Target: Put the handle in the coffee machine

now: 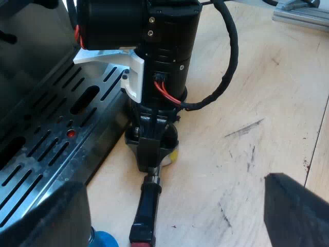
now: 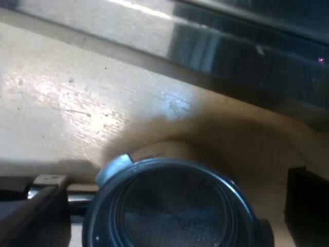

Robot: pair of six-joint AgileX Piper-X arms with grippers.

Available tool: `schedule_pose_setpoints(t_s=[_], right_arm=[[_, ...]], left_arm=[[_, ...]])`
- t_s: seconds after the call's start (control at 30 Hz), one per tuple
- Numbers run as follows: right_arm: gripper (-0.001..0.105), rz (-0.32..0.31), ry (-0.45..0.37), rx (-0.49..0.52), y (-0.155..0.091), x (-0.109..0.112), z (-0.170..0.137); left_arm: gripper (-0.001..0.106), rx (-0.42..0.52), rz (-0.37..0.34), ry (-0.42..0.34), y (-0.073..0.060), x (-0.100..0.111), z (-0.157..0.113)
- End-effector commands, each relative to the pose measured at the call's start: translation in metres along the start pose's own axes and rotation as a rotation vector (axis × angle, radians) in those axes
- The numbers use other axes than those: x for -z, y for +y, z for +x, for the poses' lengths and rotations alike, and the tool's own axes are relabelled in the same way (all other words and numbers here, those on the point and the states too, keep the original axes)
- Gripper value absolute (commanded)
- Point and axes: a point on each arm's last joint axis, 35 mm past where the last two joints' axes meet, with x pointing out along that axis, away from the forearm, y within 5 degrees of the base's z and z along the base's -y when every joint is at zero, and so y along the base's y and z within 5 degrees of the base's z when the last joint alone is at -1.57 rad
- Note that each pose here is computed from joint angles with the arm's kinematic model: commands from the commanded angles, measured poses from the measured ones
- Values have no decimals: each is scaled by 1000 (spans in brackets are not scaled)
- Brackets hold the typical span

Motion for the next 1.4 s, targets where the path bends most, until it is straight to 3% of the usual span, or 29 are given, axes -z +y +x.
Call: schedule_pose_setpoints(t_s=[0.03,0.23,0.27,0.3,0.37,0.4,0.43,0.47,0.7,0.9,0.97,1.1,1.4], right_arm=[[85,-36,-3,-9,0,-1,-2],[80,-54,-3,-17,0,-1,-2],[68,-56,-2,-22,1,-1,-2],[47,-56,-1,-33,1,-1,-2],[23,-54,8,-64,2,0,-2],[21,-54,10,-67,2,0,-2],[6,-47,21,-84,3,1,-2],[0,-38,34,-89,3,3,-4],[0,-54,98,-34,13,16,-21],[0,5,134,-29,30,26,-36],[0,8,135,-32,36,30,-42],[0,16,130,-37,47,36,-55],[0,24,94,-53,50,42,-83]], left_arm=[[72,-12,-2,-10,0,-1,-1],[72,-12,-2,-10,0,-1,-1],[72,-12,-2,-10,0,-1,-1],[72,-12,-2,-10,0,-1,-1],[72,-12,-2,-10,0,-1,-1],[72,-12,-2,-10,0,-1,-1],[72,-12,-2,-10,0,-1,-1],[72,-12,-2,-10,0,-1,-1],[72,-12,45,-9,0,-1,-1],[72,-8,104,6,-1,1,-1],[72,4,138,39,-2,5,-1],[72,37,136,72,-4,10,-1],[72,111,182,61,-7,12,-1]])
